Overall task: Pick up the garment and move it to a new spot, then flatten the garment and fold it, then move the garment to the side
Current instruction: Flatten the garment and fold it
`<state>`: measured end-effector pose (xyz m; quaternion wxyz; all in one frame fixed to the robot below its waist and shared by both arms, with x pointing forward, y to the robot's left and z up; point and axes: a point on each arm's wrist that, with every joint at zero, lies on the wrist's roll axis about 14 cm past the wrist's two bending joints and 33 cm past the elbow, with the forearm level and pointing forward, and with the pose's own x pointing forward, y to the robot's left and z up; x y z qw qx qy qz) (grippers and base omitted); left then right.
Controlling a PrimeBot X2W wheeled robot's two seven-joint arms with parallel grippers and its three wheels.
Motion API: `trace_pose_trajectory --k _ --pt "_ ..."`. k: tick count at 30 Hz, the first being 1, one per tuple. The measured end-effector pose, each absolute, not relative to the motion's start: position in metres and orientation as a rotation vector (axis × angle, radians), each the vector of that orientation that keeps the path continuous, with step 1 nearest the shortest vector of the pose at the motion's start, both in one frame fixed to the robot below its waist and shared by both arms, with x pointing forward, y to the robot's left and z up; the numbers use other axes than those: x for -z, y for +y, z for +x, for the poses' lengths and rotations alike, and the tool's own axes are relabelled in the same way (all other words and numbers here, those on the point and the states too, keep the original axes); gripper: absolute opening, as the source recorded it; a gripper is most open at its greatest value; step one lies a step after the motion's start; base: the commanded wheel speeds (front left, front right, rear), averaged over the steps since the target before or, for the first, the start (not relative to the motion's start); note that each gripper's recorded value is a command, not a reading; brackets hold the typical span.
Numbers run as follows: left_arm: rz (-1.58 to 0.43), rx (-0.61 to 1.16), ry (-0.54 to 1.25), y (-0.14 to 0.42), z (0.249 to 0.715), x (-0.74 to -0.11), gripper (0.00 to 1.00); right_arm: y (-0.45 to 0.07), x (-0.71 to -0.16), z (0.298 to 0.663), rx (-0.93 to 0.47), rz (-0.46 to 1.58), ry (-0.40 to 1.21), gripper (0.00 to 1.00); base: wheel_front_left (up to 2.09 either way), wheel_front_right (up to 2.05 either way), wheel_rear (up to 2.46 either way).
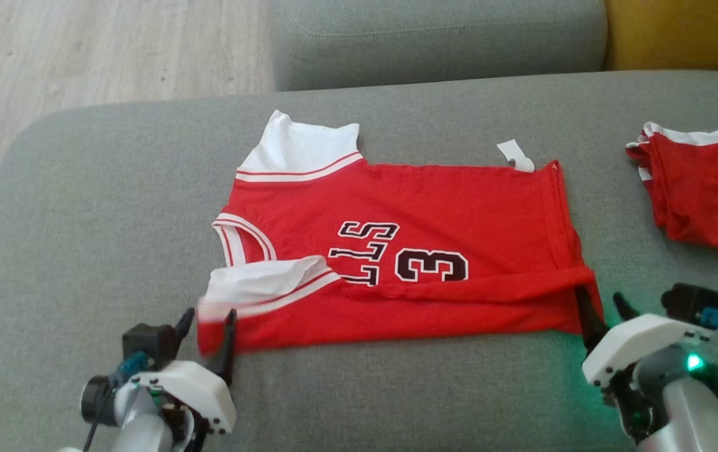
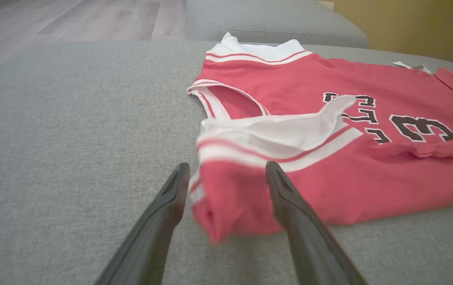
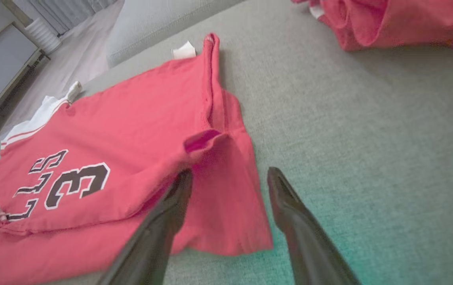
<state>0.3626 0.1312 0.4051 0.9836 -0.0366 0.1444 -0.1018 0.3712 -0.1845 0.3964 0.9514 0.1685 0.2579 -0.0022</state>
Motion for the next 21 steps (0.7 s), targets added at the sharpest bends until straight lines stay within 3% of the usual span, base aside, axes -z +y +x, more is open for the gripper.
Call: trace_pose_trajectory --k 7,14,21 --pt "-0.1 0.13 0.219 0.145 0.382 -0.423 1.0 -0.182 -0.438 0.387 -0.024 0.302 0.328 1.0 0.0 0.0 0.0" --pt "-0.122 0.129 0.073 0.146 0.405 -0.466 1.0 -0.181 -0.444 0.392 -0.029 0.278 0.277 1.0 0.0 0.0 0.0" --pt "-0.075 0.207 0.056 0.134 0.439 -0.471 1.0 -0.18 -0.446 0.408 -0.039 0.246 0.254 1.0 0.0 0.0 0.0"
